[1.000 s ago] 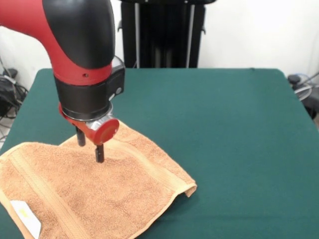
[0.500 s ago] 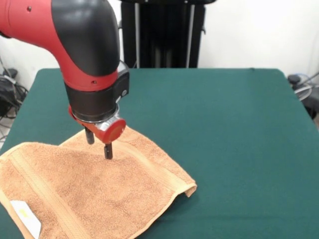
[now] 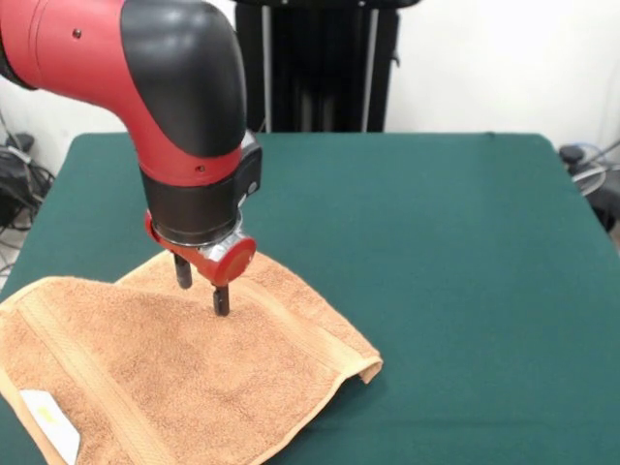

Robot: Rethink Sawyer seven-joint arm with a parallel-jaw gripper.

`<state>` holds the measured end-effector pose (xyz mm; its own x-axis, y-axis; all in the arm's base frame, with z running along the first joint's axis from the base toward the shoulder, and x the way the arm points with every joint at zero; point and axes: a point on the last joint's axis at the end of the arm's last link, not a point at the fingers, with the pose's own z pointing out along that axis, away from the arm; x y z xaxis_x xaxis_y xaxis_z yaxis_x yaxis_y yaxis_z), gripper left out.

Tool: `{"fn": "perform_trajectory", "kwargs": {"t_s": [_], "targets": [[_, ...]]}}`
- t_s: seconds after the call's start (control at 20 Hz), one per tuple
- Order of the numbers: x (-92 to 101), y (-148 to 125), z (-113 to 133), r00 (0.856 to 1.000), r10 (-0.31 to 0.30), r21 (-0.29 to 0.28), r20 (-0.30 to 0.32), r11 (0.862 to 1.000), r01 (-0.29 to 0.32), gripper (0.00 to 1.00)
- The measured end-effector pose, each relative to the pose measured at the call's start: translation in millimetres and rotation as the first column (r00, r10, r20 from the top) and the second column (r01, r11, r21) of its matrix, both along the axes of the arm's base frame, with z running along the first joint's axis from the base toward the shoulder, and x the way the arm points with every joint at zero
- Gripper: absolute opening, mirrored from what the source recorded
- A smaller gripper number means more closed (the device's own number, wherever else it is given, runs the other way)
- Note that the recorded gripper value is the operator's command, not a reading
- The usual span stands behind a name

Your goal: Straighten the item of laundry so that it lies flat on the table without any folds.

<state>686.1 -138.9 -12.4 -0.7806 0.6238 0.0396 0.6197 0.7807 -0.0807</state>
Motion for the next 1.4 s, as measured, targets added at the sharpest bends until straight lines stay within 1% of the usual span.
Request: {"fn": "perform_trajectory", "kwargs": {"t_s": [0.35, 0.4, 0.5, 0.55, 0.65, 0.85, 1.05, 1.2, 1.35, 1.4], "targets": [[3.0, -3.4, -3.0, 1.000, -0.010, 0.031, 0.013, 0.999, 0.009, 1.00], [4.6, -5.2, -3.6, 1.000, -0.018, 0.044, 0.018, 0.999, 0.017, 1.00], [5.0, -5.8, -3.8, 1.000, -0.021, 0.050, 0.020, 0.999, 0.020, 1.00], [6.5, -5.0, -4.1, 0.999, -0.026, 0.067, 0.020, 0.997, 0.025, 1.00], [6.8, -4.2, -4.2, 0.999, -0.028, 0.074, 0.018, 0.997, 0.026, 1.00], [5.9, -0.1, -3.4, 0.999, -0.034, 0.132, -0.016, 0.991, 0.036, 1.00], [-6.3, 0.8, -4.6, 0.995, -0.052, 0.218, -0.082, 0.973, 0.069, 1.00], [-19.4, -0.1, -7.2, 0.990, -0.062, 0.269, -0.126, 0.959, 0.095, 1.00], [-30.8, -0.3, -9.8, 0.985, -0.068, 0.306, -0.159, 0.945, 0.115, 1.00], [-35.6, 0.0, -11.2, 0.983, -0.071, 0.323, -0.170, 0.938, 0.123, 1.00]]}}
